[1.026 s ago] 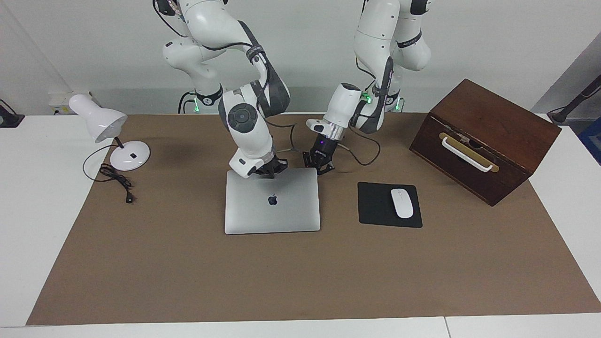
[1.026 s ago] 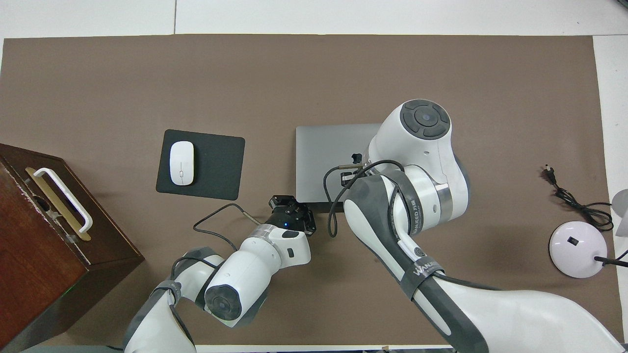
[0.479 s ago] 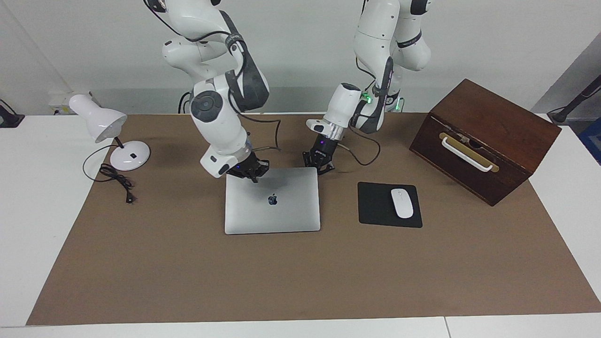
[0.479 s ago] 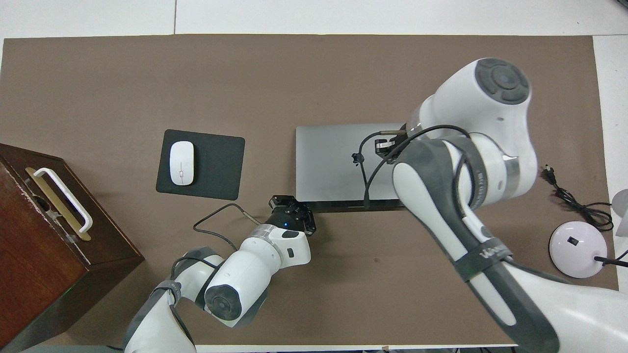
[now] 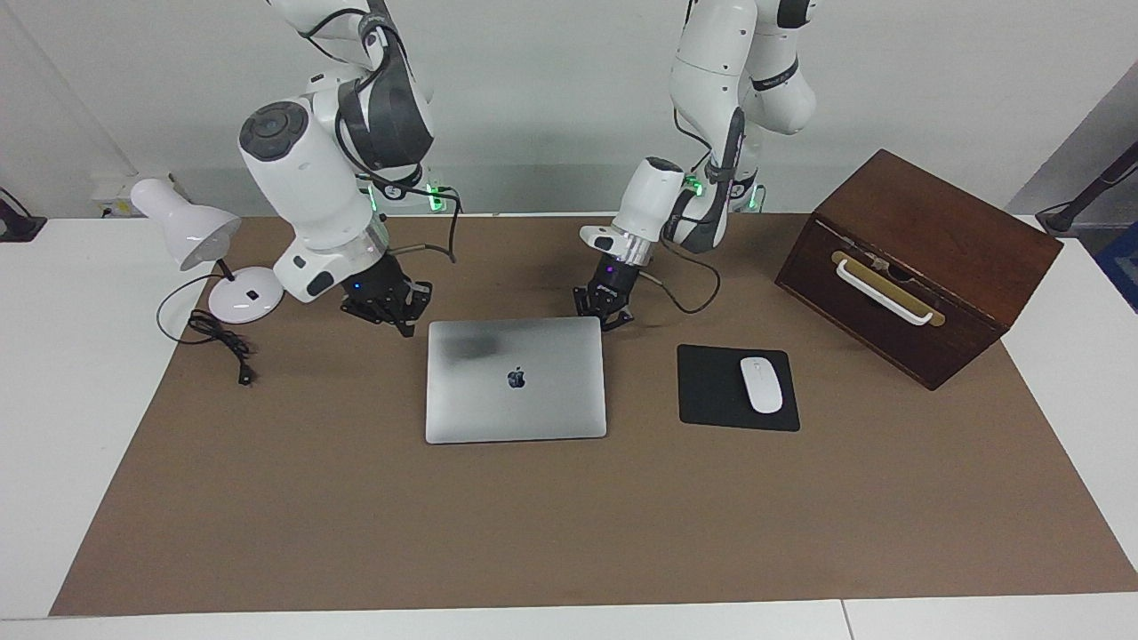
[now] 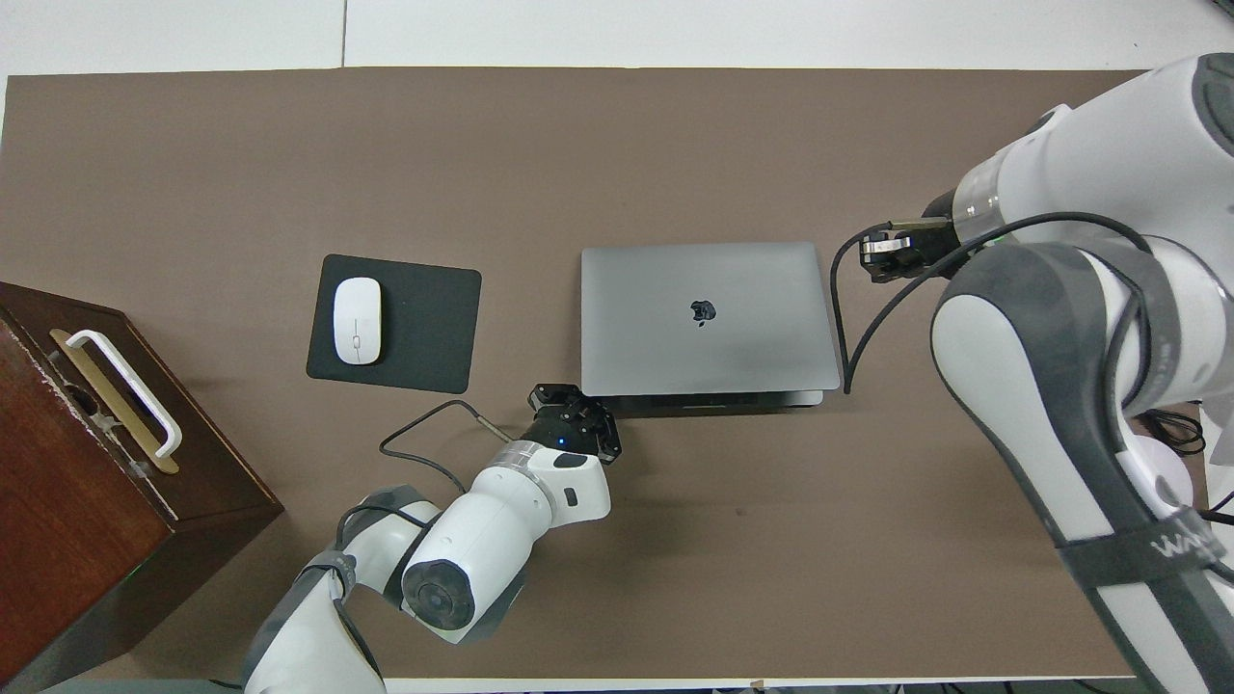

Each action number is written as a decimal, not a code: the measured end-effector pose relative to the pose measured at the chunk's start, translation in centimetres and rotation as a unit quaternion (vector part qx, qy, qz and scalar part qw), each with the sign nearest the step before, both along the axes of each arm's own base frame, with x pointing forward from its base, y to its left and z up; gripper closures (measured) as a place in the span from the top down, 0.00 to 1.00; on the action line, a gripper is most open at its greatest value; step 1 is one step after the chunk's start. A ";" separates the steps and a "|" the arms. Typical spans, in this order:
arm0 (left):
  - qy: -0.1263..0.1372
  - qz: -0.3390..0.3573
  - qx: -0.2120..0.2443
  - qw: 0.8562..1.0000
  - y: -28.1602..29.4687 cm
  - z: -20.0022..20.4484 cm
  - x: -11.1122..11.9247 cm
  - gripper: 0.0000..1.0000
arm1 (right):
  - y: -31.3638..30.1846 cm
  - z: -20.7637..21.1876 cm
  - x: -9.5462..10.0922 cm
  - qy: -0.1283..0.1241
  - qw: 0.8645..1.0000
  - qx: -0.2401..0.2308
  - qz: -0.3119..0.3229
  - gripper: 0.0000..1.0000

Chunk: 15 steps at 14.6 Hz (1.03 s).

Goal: Close laptop with both arms

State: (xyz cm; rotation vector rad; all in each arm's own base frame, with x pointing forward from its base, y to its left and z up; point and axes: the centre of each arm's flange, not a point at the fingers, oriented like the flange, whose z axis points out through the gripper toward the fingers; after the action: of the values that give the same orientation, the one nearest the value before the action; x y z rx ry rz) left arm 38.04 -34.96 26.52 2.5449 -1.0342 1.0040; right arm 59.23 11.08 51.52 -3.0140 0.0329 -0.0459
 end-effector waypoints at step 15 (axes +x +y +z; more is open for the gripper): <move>0.043 0.084 -0.040 0.995 0.9 0.3 0.7 0.01 | -11.1 8.2 -3.8 -0.023 0.997 -0.070 -0.025 1.00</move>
State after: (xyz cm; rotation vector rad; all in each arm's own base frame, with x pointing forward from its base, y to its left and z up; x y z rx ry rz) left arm 38.77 -34.06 26.82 2.6173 -0.7525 0.9449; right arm 55.39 -0.07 59.69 -3.1515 0.1038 -0.1283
